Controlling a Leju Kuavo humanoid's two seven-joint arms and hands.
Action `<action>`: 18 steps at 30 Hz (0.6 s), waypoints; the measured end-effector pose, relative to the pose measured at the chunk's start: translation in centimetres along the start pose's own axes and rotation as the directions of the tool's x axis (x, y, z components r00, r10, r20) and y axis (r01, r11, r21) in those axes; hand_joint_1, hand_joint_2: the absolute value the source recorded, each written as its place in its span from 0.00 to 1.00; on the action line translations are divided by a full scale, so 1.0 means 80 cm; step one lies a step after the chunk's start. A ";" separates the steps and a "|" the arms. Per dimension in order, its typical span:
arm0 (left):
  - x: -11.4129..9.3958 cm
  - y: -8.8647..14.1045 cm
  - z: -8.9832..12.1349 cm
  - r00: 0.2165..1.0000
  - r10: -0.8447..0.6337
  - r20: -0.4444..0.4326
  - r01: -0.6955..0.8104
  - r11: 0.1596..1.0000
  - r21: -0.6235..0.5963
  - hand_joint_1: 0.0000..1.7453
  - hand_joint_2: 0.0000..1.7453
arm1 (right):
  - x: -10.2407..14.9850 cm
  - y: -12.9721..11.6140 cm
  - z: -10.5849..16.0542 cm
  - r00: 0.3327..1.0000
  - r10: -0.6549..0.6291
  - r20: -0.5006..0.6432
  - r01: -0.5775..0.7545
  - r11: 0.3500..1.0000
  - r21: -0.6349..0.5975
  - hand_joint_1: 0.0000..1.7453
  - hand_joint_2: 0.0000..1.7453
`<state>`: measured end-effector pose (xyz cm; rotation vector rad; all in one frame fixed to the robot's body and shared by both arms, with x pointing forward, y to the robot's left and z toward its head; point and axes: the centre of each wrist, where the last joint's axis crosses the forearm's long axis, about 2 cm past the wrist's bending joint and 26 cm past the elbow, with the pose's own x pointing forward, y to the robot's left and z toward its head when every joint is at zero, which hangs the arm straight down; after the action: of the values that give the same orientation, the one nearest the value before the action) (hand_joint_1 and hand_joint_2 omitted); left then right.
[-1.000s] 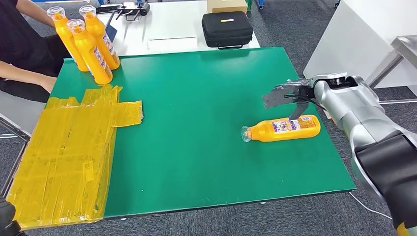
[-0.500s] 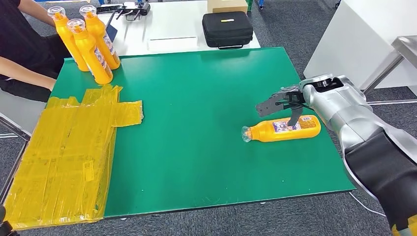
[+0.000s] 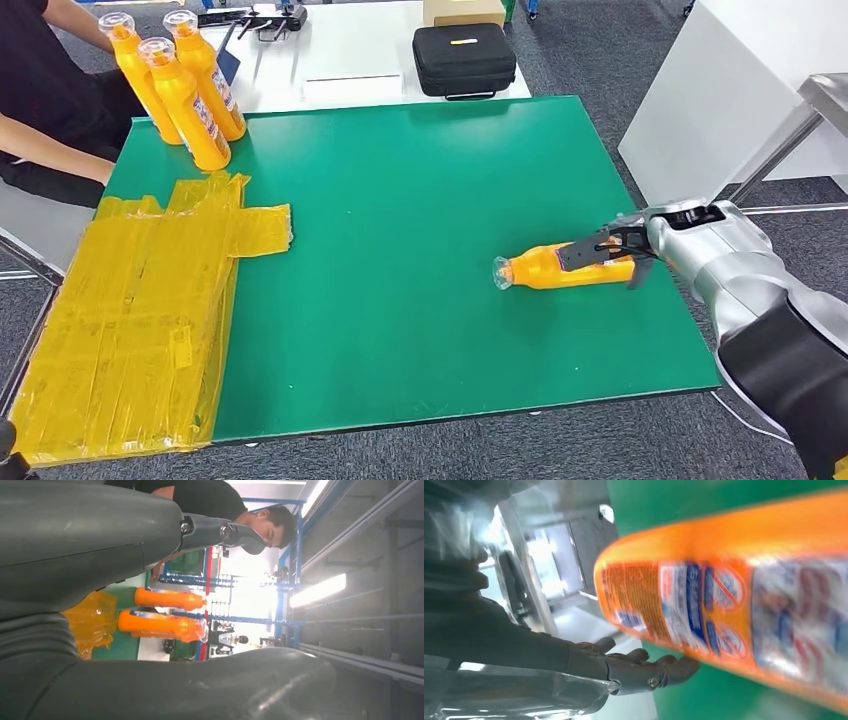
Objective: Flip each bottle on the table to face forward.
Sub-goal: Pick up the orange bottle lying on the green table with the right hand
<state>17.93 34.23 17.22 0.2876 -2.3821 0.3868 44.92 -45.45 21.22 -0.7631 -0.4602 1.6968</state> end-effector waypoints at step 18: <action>-0.004 -0.018 0.007 0.999 0.033 -0.033 -0.034 0.998 -0.050 0.00 0.00 | -0.052 0.096 -0.003 0.993 -0.055 -0.101 0.055 0.998 -0.002 1.00 1.00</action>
<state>18.30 32.72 16.91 0.2168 -2.3634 0.3438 40.20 -51.45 16.99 -0.8246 -0.4065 1.5989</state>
